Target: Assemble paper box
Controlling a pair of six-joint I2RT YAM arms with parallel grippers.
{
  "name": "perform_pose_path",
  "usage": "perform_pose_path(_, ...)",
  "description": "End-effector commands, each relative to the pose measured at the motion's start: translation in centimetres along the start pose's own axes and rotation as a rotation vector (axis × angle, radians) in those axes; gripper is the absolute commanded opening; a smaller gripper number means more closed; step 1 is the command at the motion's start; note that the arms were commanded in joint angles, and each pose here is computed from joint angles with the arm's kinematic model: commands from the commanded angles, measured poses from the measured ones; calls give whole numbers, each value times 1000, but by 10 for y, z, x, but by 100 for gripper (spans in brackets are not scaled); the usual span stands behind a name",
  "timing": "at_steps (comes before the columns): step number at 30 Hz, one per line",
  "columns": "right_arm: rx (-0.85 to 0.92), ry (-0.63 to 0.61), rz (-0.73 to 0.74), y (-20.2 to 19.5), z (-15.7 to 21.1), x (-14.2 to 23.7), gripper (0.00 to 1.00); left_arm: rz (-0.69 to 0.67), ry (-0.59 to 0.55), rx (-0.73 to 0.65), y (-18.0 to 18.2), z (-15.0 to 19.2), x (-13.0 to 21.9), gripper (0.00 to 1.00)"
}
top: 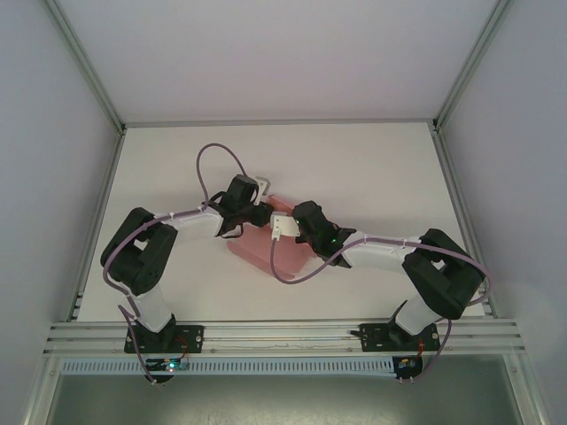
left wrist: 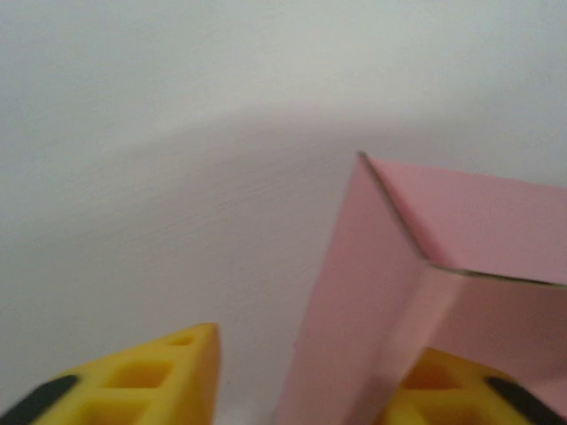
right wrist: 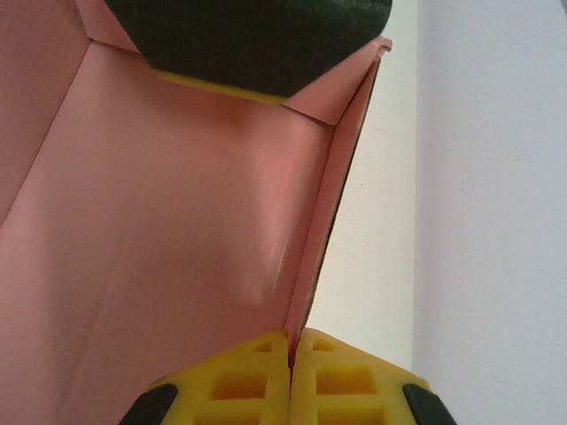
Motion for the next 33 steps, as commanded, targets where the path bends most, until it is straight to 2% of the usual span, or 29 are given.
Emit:
perform_pose_path(1,71,18,-135,35,8,4,0,-81,-24,13,18,-12,-6,25)
perform_pose_path(4,75,38,-129,34,11,4,0,-144,-52,17,27,-13,-2,6)
perform_pose_path(6,76,48,-123,33,13,5,0,-243,-61,23,42,-12,3,2)
perform_pose_path(9,78,63,-118,31,16,7,0,-398,-47,20,65,-2,8,2)
perform_pose_path(13,76,93,-108,25,21,12,0,-590,-14,-31,87,13,16,8)
perform_pose_path(15,74,91,-107,23,21,15,0,-629,9,-51,90,21,16,17)
perform_pose_path(19,55,78,-108,20,19,18,0,-747,-20,-97,95,27,17,17)
perform_pose_path(24,35,59,-115,20,16,19,0,-595,16,-90,71,25,2,22)
perform_pose_path(28,-12,3,-137,19,11,21,0,-354,-4,-76,39,27,-11,30)
perform_pose_path(30,-18,-5,-139,19,10,21,0,-247,-18,-71,22,24,-10,32)
perform_pose_path(33,-24,-13,-139,18,9,21,0,-186,-46,-62,9,13,-3,32)
Point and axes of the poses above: each hand's point on the last joint's axis, 136 mm out from that joint toward the fingers, its own x axis back along the fingers, its own y axis along the line the jaws close on, z = x × y, the point moved 2 cm from there along x, back along the fingers, and after that the axes turned 2 degrees about x, right-handed, at the moved point
